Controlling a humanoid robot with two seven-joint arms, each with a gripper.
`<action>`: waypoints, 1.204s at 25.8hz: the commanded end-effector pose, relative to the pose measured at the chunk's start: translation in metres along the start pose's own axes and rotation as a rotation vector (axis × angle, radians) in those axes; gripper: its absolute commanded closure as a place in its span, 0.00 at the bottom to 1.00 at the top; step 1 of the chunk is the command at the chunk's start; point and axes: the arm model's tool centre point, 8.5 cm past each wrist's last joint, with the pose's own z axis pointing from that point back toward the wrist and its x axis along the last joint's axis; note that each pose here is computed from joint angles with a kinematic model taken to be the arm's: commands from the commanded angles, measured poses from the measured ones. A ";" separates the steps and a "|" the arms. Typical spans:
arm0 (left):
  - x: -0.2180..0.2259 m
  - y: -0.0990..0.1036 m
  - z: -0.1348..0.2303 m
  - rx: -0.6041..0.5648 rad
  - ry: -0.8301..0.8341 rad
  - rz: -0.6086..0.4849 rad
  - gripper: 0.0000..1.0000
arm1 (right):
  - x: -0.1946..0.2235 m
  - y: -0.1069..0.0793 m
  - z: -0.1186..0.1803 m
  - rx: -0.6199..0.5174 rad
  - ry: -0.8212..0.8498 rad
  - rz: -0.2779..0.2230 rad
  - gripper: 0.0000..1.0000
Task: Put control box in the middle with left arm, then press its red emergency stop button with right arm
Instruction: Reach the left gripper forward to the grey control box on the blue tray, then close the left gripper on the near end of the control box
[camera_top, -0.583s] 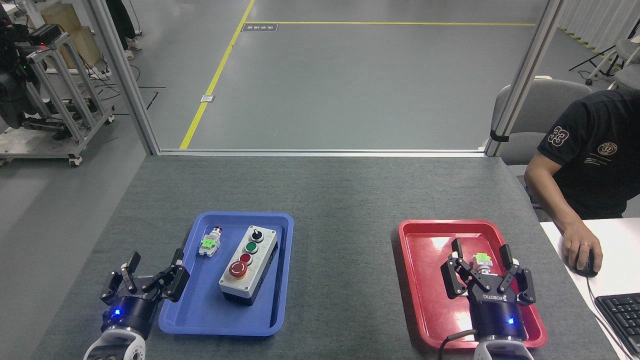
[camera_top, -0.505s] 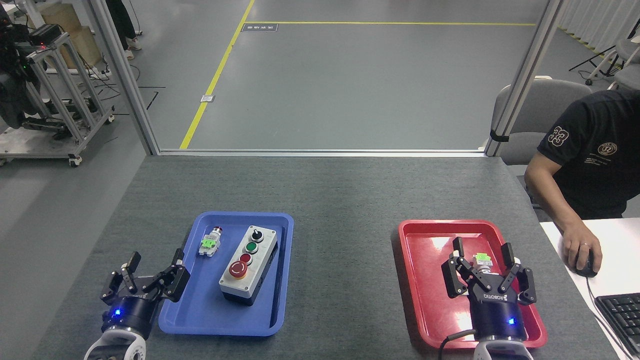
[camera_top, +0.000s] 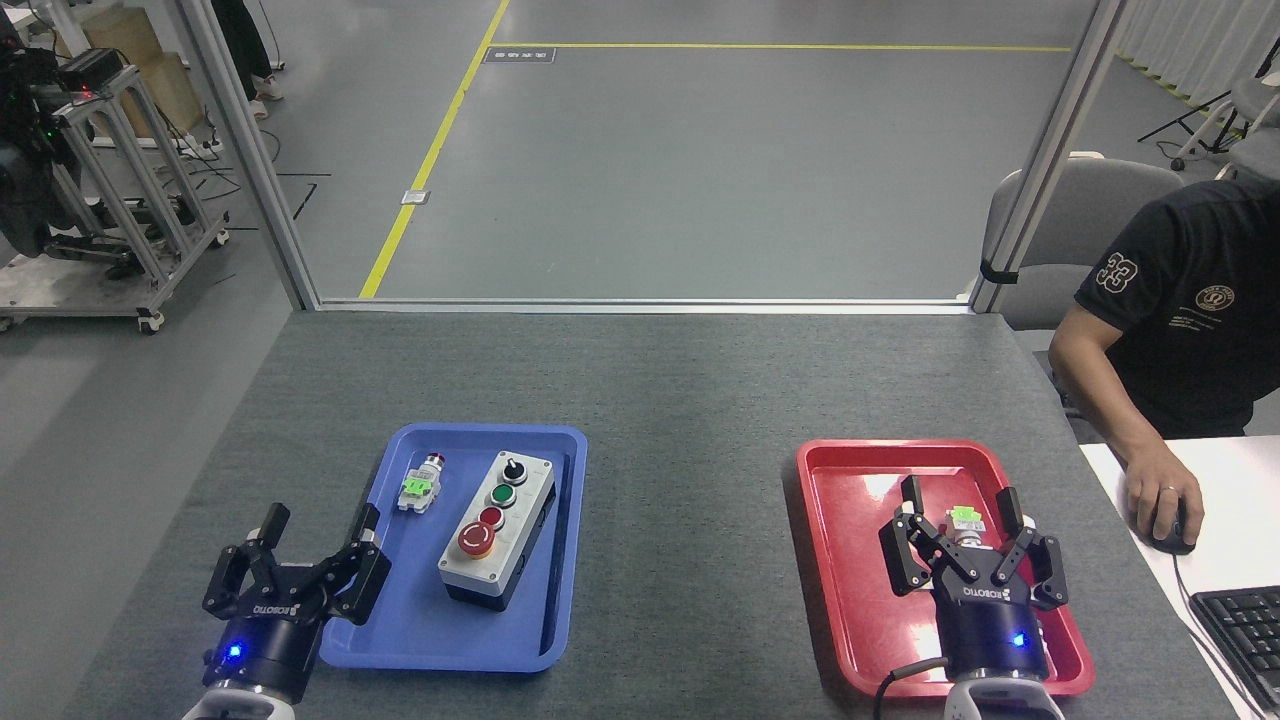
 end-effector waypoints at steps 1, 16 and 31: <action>0.028 -0.006 0.001 -0.010 -0.079 -0.002 0.02 | 0.000 0.009 0.000 0.114 0.001 0.003 0.00; 0.067 -0.088 -0.032 -0.230 -0.070 -0.167 0.01 | -0.002 0.010 -0.001 0.135 0.003 0.008 0.00; 0.080 -0.101 -0.040 -0.274 -0.123 -0.174 0.01 | -0.004 0.010 0.000 0.138 0.001 0.012 0.00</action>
